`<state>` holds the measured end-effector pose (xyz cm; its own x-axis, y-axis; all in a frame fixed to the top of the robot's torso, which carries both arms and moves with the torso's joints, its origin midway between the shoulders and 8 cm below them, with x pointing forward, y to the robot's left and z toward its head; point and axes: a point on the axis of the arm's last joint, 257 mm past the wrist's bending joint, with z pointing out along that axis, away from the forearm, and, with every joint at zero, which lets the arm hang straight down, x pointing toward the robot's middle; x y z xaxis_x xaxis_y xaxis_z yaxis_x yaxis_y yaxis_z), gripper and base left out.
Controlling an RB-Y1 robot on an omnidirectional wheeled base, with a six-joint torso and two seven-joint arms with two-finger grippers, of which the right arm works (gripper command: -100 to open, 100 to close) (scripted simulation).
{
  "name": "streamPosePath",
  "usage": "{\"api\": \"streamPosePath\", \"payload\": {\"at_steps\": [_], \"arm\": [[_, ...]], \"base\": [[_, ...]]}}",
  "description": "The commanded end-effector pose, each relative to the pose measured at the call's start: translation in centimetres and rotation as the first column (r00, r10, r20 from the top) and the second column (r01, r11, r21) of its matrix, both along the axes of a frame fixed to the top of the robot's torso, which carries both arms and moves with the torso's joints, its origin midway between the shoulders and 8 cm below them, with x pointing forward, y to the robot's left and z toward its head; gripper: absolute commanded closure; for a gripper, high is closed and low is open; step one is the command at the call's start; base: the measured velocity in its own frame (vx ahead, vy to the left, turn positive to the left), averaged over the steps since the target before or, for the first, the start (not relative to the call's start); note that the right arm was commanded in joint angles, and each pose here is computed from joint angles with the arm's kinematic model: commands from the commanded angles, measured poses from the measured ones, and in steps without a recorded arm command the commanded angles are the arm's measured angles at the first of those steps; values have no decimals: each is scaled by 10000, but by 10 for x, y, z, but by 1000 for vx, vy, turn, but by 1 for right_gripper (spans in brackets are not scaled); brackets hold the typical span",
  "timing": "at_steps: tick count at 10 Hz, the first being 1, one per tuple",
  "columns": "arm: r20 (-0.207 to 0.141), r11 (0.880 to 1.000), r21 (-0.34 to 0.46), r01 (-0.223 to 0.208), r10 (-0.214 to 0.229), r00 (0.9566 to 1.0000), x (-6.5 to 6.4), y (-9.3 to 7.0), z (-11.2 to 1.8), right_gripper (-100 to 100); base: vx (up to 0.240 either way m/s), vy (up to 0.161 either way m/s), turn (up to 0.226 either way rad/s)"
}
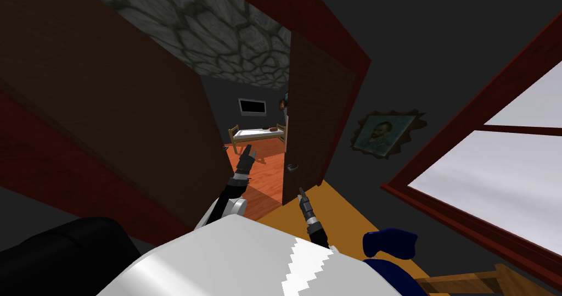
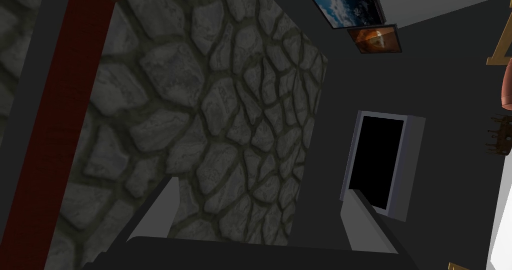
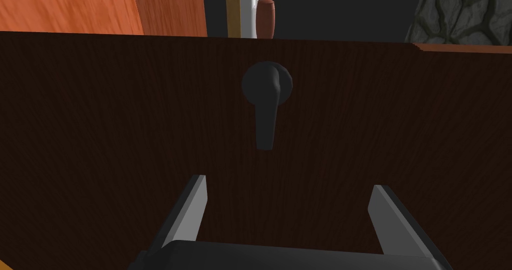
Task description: Push the door open
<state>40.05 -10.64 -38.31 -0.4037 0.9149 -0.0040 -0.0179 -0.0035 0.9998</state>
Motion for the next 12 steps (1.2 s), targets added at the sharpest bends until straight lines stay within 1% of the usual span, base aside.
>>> {"api": "streamPosePath", "payload": {"at_steps": [1,7,9,12], "arm": [[-34,9997,-9,-225,225,9997,-4,6,-2,-100],[-34,9997,-9,-225,225,9997,-4,6,-2,-100],[-46,9995,-12,-303,303,9995,-5,8,-2,-100],[-46,9995,-12,-303,303,9995,-5,8,-2,-100]], "base": [[37,-30,-101],[19,-2,1],[11,1,15],[38,-11,30]]}}
